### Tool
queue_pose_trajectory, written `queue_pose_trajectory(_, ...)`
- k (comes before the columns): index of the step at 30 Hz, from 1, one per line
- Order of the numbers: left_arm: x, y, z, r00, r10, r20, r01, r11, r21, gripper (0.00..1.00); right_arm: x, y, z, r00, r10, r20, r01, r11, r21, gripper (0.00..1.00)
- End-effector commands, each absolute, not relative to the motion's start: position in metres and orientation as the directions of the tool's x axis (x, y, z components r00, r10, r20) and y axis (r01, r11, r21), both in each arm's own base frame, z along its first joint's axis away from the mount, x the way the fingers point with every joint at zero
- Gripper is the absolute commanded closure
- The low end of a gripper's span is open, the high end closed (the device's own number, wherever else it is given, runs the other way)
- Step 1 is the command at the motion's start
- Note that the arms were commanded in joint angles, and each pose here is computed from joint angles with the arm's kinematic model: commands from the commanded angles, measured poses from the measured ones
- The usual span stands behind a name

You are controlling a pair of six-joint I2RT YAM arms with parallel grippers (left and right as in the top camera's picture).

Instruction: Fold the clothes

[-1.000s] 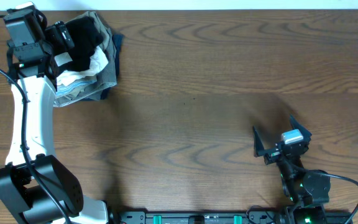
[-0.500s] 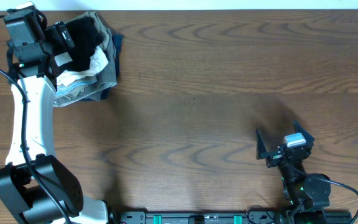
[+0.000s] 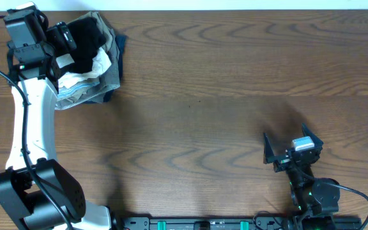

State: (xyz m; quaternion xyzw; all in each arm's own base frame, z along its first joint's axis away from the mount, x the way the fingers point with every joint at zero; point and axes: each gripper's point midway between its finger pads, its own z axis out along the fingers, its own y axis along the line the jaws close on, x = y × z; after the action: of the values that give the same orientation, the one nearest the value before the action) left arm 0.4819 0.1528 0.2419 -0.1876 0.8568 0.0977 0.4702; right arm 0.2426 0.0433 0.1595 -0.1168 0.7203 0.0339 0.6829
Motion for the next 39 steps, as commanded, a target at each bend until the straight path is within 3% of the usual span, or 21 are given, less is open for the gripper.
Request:
queue_pose_trajectory(1, 0.481, 0.156, 0.240, -0.486, -0.243, -0.839, -0.425, 0.905, -0.016, 0.02, 0.243, 0.040, 0.159, -0.039, -0.132, -0.990, -0.198, 0.973, -0.122, 0.01)
queue_pose_trajectory(23, 0.475, 0.156, 0.247, -0.482, -0.243, -0.842, -0.427, 0.904, -0.016, 0.02, 0.243, 0.040, 0.159, -0.039, -0.132, -0.991, -0.198, 0.973, -0.122, 0.01)
queue_pose_trajectory(32, 0.417, 0.125, 0.282, -0.519, -0.249, -0.818, -0.373, 0.927, -0.045, 0.02, 0.243, 0.040, 0.159, -0.039, -0.132, -0.990, -0.198, 0.973, -0.122, 0.01)
queue_pose_trajectory(39, 0.389, 0.085, 0.286, -0.440, -0.208, -0.874, -0.257, 0.961, -0.099, 0.02, 0.243, 0.040, 0.159, -0.039, -0.132, -0.990, -0.198, 0.973, -0.122, 0.01)
